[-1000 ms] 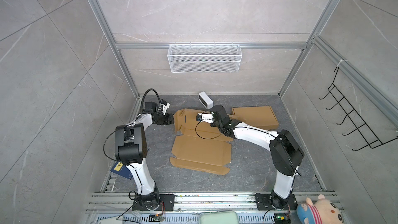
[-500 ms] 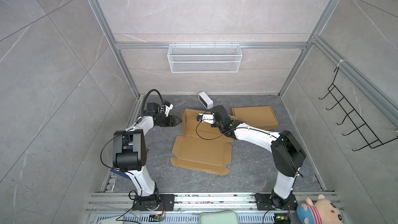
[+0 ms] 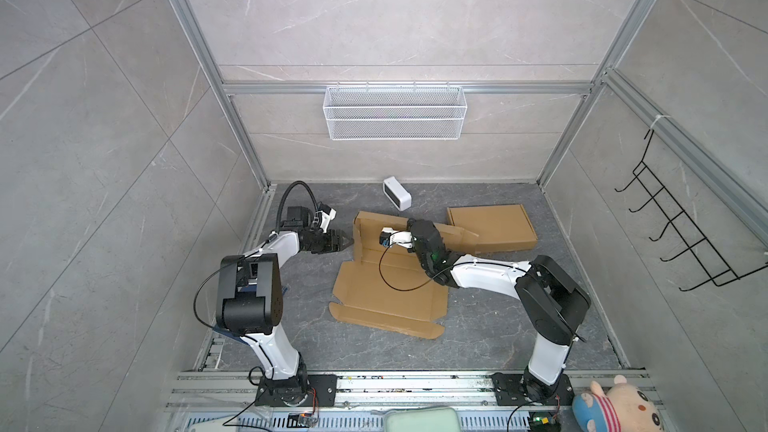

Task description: Fold the paper box

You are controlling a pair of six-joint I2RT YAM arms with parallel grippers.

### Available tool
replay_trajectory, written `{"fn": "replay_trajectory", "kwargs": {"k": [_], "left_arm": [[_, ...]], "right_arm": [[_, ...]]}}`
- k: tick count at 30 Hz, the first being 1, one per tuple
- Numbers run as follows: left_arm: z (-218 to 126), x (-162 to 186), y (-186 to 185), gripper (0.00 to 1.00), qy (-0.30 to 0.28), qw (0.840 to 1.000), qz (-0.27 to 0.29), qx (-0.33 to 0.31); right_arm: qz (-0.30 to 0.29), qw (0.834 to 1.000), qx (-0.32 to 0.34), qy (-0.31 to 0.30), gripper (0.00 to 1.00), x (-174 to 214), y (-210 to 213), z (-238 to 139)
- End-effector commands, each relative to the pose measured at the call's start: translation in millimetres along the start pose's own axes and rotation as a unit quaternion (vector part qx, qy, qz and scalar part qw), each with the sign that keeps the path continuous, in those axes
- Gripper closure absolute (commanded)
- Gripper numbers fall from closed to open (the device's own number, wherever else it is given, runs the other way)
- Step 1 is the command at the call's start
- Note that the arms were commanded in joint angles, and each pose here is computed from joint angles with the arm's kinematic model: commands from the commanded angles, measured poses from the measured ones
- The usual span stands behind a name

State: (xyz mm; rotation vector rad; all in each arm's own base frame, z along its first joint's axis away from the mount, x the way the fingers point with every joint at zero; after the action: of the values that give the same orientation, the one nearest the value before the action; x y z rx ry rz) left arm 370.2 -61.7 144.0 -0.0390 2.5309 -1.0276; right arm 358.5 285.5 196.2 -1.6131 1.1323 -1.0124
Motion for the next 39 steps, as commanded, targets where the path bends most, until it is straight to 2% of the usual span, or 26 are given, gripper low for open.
{"fn": "replay_trajectory", "kwargs": {"k": [1, 10, 17, 22, 28, 39], "left_arm": [[-2, -6, -20, 0.28, -0.018, 0.999, 0.028, 0.035], [12, -11, -28, 0.27, -0.039, 0.996, 0.070, 0.036], [10, -25, -29, 0.30, -0.101, 0.990, 0.098, 0.013], [17, -19, -39, 0.34, -0.126, 0.983, 0.133, -0.001], [17, -17, -33, 0.44, -0.165, 0.978, 0.119, -0.038], [25, -12, -31, 0.52, -0.168, 0.978, 0.113, -0.054]], "right_arm": [[-0.016, 1.000, 0.026, -0.001, 1.00, -6, -1, 0], [-0.024, 1.000, 0.012, -0.012, 1.00, -9, 5, -2], [-0.026, 0.999, 0.002, -0.018, 1.00, -11, 9, -3], [-0.028, 0.999, -0.004, -0.024, 1.00, -15, 9, -4], [-0.030, 0.999, 0.005, -0.016, 1.00, -17, 10, -4], [-0.027, 0.999, 0.008, -0.019, 1.00, -26, 14, -6]]}}
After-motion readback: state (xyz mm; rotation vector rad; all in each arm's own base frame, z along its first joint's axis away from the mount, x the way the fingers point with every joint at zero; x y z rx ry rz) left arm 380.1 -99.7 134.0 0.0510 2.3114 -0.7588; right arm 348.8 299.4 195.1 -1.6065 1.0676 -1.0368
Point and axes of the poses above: each gripper's point midway between its finger pads, its own z axis out along the fingers, its own y axis along the line the jaws close on, x = y × z, the point moved 8 cm from there along -z, back along the fingers, and after that the axes turned 13 degrees about -z, right-handed, at the moved point
